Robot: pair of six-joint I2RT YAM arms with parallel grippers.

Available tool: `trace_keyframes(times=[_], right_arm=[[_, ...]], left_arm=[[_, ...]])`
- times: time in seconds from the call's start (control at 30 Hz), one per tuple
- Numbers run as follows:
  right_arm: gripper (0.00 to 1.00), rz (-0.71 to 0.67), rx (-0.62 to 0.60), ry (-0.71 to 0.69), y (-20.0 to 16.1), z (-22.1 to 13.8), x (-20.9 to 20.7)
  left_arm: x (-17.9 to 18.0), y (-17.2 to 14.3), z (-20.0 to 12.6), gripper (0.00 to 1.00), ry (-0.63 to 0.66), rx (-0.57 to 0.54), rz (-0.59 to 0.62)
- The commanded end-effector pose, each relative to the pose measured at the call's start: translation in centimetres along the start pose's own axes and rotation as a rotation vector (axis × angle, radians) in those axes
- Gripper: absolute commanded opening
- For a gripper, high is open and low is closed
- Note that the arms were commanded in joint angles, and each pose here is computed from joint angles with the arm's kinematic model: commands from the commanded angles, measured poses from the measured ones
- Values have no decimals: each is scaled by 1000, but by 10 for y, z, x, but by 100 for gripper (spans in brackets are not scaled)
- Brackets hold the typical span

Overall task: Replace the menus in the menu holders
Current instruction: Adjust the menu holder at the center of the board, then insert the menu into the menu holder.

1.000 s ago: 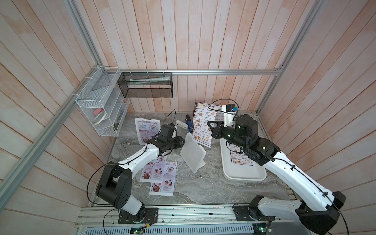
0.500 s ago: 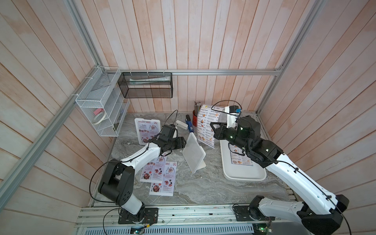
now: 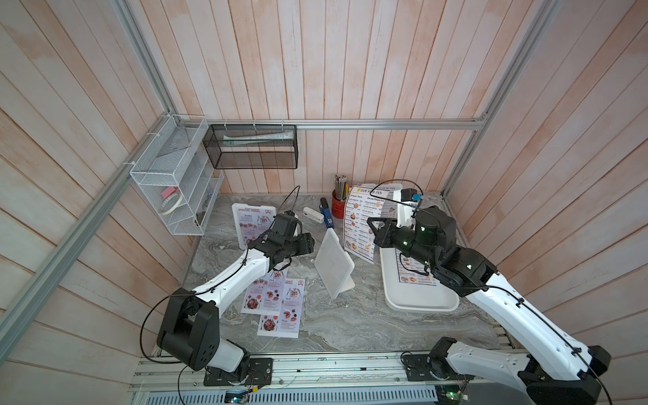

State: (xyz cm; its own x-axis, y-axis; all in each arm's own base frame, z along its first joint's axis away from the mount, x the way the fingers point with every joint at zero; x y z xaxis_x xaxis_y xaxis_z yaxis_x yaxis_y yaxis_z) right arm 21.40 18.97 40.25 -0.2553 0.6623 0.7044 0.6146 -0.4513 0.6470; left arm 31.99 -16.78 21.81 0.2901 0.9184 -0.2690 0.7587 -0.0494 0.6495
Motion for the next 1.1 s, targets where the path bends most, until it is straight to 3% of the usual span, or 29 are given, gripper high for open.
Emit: trace_keyframes(times=[0.0, 1.07], right_arm=[[4, 2, 30, -2, -6, -2, -3], [3, 30, 48, 58, -2, -9, -2]], left_arm=[[1, 3, -7, 73, 24, -15, -3], [-1, 18, -19, 73, 59, -33, 21]])
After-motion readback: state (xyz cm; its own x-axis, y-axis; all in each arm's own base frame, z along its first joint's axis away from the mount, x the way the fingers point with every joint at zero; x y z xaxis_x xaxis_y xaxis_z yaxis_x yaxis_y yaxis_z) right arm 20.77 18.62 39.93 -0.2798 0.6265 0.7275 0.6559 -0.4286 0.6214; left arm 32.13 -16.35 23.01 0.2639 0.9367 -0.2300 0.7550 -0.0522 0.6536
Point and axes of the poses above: each gripper's point midway between its finger pads, its own z axis out along the fingers, its own x axis along the line the jaws close on, y = z × x, the point moved 8 cm from there along -z, back along the fingers, and after that the axes turned 13 degrees about z, right-handed, at the moved point
